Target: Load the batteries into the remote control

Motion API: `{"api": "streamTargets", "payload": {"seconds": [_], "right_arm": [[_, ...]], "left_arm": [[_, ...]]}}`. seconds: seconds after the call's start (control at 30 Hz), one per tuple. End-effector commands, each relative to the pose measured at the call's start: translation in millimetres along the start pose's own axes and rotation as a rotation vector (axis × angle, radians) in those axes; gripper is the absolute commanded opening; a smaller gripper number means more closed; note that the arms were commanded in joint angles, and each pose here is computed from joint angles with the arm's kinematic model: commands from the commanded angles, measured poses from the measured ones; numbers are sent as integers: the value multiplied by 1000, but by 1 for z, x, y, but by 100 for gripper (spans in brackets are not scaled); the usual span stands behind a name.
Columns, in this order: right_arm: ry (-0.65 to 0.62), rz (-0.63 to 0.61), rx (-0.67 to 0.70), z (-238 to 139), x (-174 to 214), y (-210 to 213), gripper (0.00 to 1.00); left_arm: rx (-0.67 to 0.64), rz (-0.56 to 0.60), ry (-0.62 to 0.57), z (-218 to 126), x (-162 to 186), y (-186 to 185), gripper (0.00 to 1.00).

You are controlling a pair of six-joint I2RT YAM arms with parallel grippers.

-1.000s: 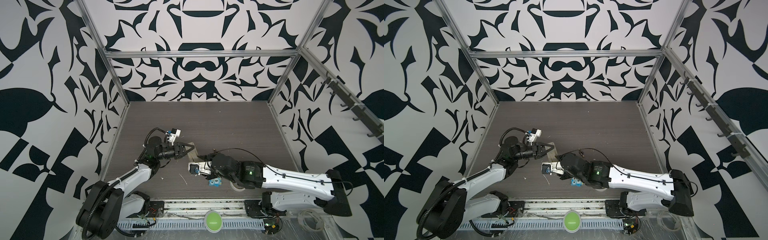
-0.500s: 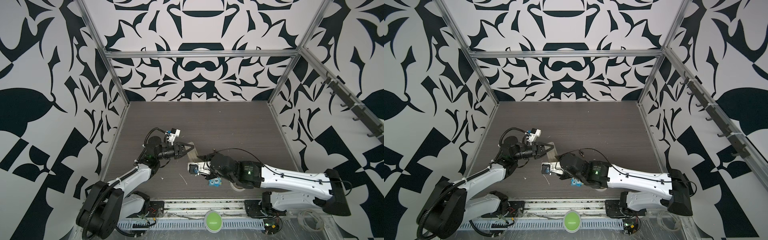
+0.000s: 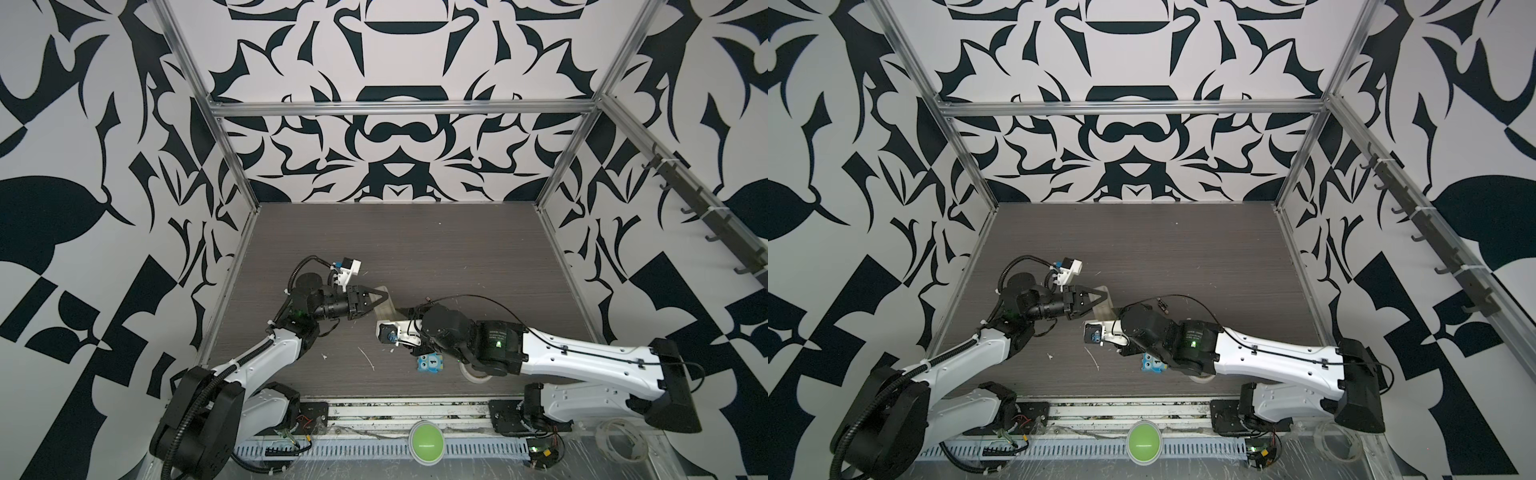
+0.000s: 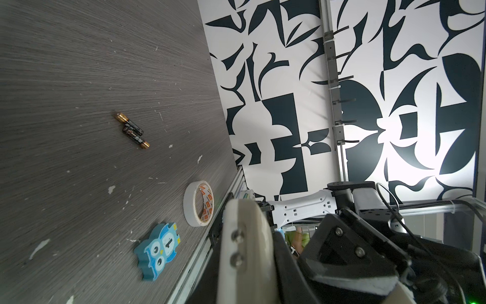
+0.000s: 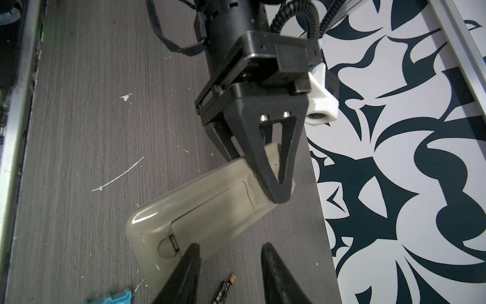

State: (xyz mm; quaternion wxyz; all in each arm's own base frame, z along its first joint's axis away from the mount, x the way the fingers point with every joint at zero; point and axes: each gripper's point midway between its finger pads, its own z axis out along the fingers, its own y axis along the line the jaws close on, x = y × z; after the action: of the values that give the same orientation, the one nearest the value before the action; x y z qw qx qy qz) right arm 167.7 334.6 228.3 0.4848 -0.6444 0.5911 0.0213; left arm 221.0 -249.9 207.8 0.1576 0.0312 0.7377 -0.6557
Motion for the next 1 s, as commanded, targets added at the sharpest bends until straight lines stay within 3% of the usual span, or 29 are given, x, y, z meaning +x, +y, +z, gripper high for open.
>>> {"api": "streamTargets", "payload": {"seconds": [0.0,0.1,0.2,0.27,0.33,0.53,0.83,0.97], "right_arm": [[-67,134,68,-16,-20,-26,43],[-97,301,60,-28,-31,-43,45],[-99,577,-21,-32,-24,-61,47],[-111,751,-84,-35,-17,-70,52],[-128,846,-128,-35,-12,-73,57],[-79,954,-201,-20,7,-66,69],[-42,1023,-377,23,6,-40,88],[-35,1045,-431,38,8,-31,91]], "left_arm": [[-54,22,-28,-6,-3,5,0],[-190,40,-48,-12,-5,21,0],[-300,62,-82,-20,-12,27,0],[-363,76,-91,-24,-17,29,0],[-426,84,-111,-30,-22,32,0],[-562,74,-136,-39,-32,42,0],[-751,95,-141,-42,-37,56,0],[-776,112,-133,-39,-38,58,0]]}}
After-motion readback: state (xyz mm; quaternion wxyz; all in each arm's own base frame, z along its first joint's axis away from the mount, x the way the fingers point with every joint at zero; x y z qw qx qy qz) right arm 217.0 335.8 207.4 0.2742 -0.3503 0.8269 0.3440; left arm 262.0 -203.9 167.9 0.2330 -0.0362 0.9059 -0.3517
